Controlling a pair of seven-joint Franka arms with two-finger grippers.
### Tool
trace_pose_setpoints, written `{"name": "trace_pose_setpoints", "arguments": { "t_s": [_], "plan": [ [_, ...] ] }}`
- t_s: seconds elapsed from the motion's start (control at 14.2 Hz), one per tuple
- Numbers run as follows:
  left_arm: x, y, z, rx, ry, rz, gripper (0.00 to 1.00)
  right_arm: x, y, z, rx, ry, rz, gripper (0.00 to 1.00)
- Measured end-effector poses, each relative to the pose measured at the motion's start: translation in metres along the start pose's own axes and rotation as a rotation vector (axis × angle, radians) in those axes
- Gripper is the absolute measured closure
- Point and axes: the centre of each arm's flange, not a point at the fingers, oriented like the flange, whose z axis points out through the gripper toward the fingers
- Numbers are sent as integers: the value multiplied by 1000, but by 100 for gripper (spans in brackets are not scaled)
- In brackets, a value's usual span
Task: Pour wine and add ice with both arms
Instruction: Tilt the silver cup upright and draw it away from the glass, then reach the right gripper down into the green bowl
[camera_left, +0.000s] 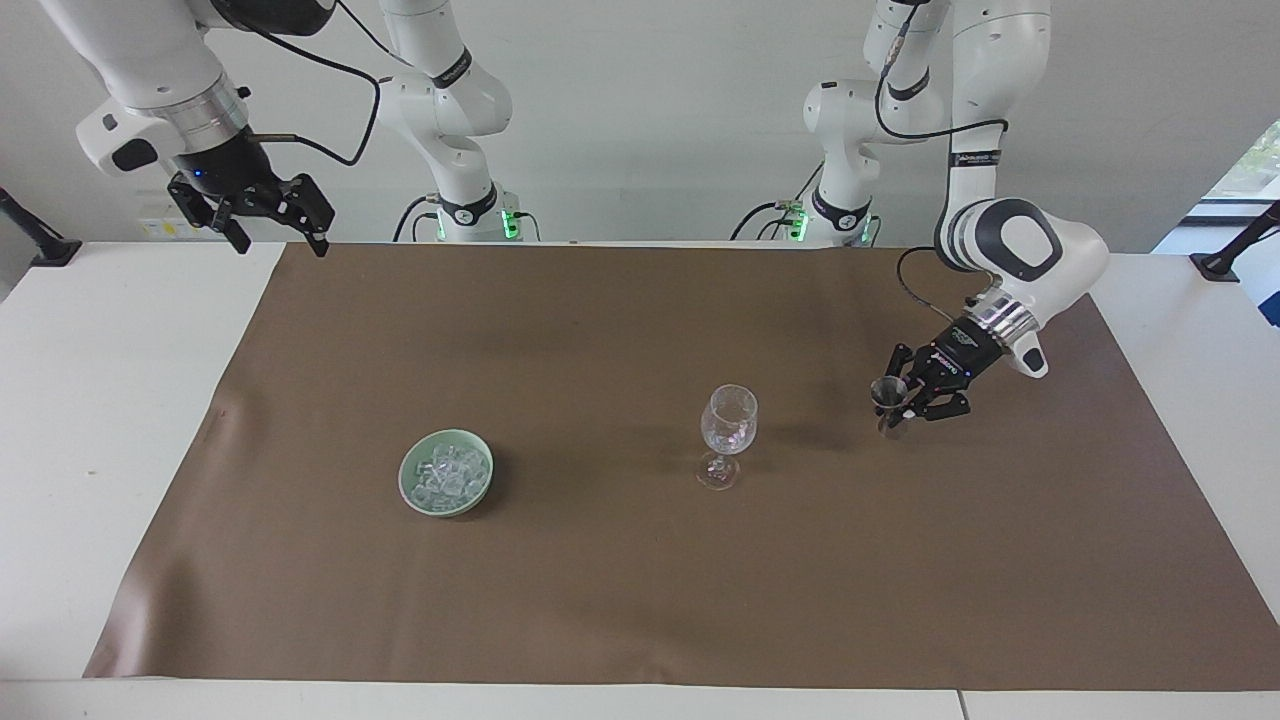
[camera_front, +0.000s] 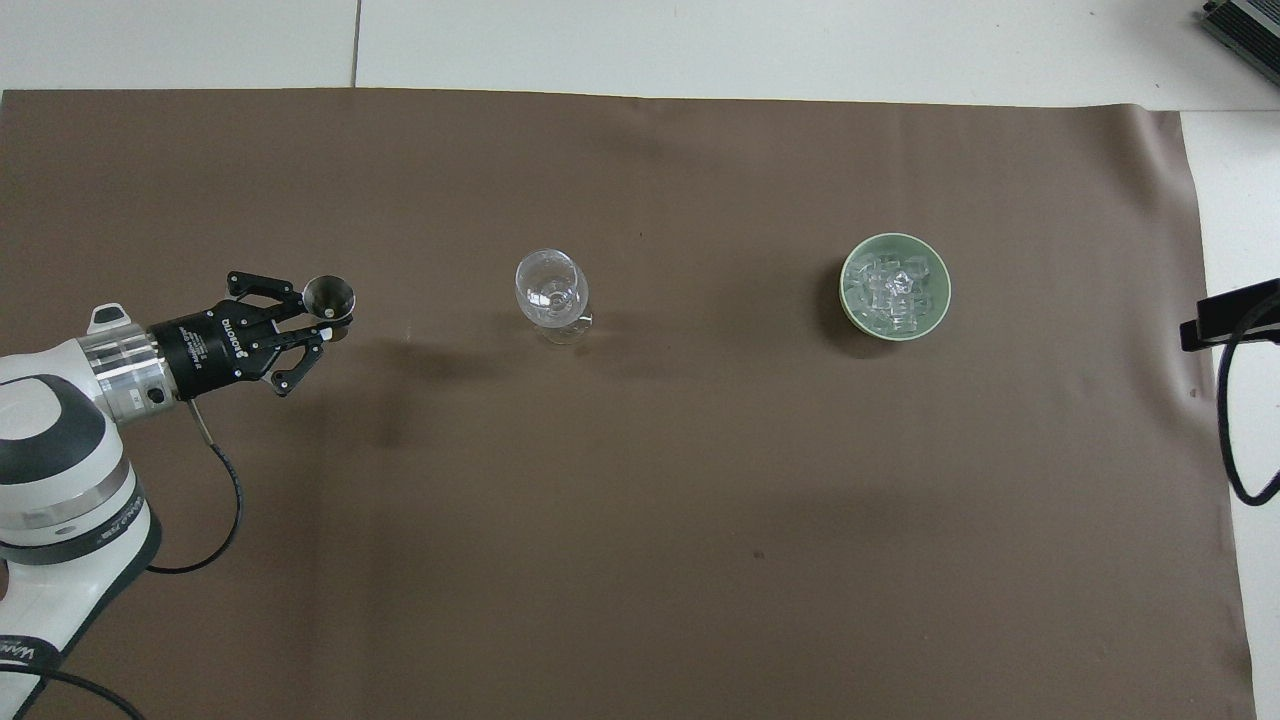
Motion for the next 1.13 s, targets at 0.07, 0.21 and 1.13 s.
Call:
{"name": "trace_pose_setpoints", "arguments": {
  "t_s": [0.07,0.21,1.13],
  "plan": [
    [5,3,-5,12,-8,-12,78,0,0,0,0,0,0,0],
    [15,6,-13,41,-23,-24,78,0,0,0,0,0,-1,0],
    [98,31,-14,119,-121,-153,78,21,-101,104,15,118,13,0]
  ]
}}
